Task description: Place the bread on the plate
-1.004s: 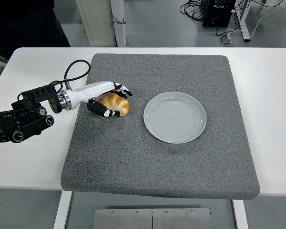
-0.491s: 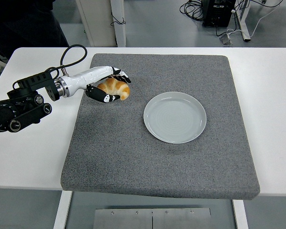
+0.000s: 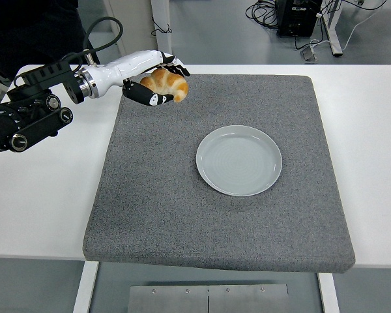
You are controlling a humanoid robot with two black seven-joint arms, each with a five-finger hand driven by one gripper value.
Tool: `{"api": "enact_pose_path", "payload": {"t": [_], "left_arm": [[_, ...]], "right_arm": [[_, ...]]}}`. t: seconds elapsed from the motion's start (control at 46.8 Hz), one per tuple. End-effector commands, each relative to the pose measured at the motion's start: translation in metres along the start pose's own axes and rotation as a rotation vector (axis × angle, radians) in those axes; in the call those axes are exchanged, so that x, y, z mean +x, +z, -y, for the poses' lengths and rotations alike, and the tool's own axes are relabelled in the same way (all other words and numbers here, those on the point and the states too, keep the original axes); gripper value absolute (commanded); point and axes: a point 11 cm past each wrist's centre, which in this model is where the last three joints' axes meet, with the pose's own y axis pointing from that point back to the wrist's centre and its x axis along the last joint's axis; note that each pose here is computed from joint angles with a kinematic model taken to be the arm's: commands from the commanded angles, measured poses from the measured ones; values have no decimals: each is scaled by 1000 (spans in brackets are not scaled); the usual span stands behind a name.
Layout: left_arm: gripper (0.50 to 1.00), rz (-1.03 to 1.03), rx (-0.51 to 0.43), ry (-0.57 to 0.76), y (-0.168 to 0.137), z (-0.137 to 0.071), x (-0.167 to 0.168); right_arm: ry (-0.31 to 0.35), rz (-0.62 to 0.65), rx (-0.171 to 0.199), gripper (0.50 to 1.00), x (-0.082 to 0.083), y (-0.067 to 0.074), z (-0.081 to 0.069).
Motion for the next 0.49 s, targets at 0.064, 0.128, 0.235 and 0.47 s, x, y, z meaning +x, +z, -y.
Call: {"api": "enact_pose_path", "payload": {"t": [0.064,0.128,0.235,0.47], "left_arm": [[630,-7,-20,12,8,4,14],[631,-2,-36,20,15,9,22],[633,13,-81,26,34,22,31],[634,23,-149,13,65,44,27]], "right_arm": [[0,0,0,1000,0,0,0],[0,0,0,1000,0,0,0],[0,0,0,1000,0,0,0],[0,0,0,1000,0,0,0]]}}
